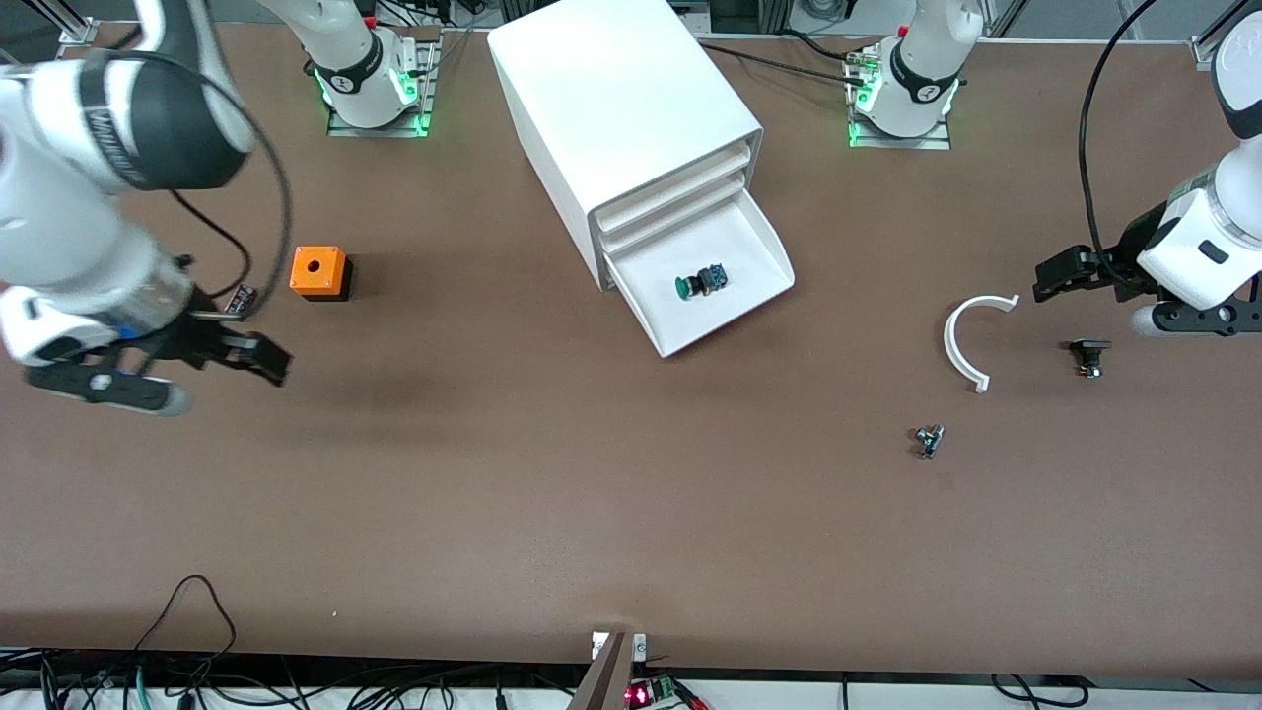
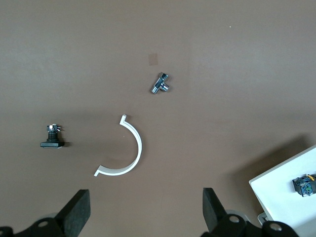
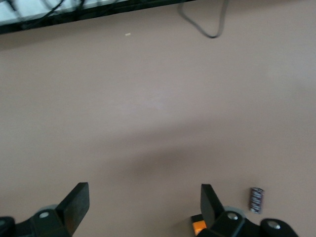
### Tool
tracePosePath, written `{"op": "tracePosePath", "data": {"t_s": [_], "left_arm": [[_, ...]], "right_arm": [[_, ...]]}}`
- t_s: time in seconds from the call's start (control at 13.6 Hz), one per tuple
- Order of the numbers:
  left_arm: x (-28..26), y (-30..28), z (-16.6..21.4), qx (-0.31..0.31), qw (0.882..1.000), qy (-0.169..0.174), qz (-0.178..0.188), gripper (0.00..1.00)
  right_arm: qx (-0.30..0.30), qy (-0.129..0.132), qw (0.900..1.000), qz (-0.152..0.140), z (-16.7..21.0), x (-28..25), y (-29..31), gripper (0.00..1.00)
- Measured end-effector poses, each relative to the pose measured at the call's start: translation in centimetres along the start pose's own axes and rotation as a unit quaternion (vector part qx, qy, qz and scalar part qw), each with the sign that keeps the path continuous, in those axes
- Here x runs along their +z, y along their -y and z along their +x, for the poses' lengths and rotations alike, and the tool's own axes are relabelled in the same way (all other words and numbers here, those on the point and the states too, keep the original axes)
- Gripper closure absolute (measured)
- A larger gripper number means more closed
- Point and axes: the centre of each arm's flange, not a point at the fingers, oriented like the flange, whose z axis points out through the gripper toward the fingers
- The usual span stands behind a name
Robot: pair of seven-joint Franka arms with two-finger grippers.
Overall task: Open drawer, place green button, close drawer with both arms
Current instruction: 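Withdraw the right gripper while the left gripper reaches toward the drawer, then push the open drawer closed with the left gripper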
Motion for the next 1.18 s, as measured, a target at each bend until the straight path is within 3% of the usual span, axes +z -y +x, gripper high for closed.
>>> {"op": "tracePosePath", "data": {"t_s": [0.15, 0.22, 0.44, 0.81, 1.03, 1.18], "left_arm": [[0.4, 0.1, 0.2, -0.003, 1.0, 0.003, 0.0, 0.0], [0.8, -0.2, 0.4, -0.01, 1.0, 0.002, 0.0, 0.0], [5.3, -4.4, 1.9, -0.068, 0.998, -0.013, -0.005, 0.0], [18.1, -17.3, 2.4, -0.177, 0.984, -0.017, -0.03, 0.0], [24.3, -21.4, 2.0, -0.212, 0.977, -0.002, -0.031, 0.0], [27.9, -22.6, 1.3, -0.228, 0.973, -0.01, -0.04, 0.0]], "right_arm": [[-0.014, 0.013, 1.0, -0.008, 0.2, 0.1, -3.7, 0.0], [-0.032, 0.034, 0.999, -0.016, -0.1, 0.3, -5.3, 0.0], [-0.049, 0.07, 0.996, -0.029, -0.4, 0.6, -9.0, 0.0], [-0.059, 0.065, 0.996, -0.022, -3.4, -2.6, -9.6, 0.0], [-0.082, 0.064, 0.995, -0.013, -4.6, -3.3, -10.0, 0.0], [-0.083, 0.061, 0.995, -0.002, -5.2, -3.3, -10.2, 0.0]]}}
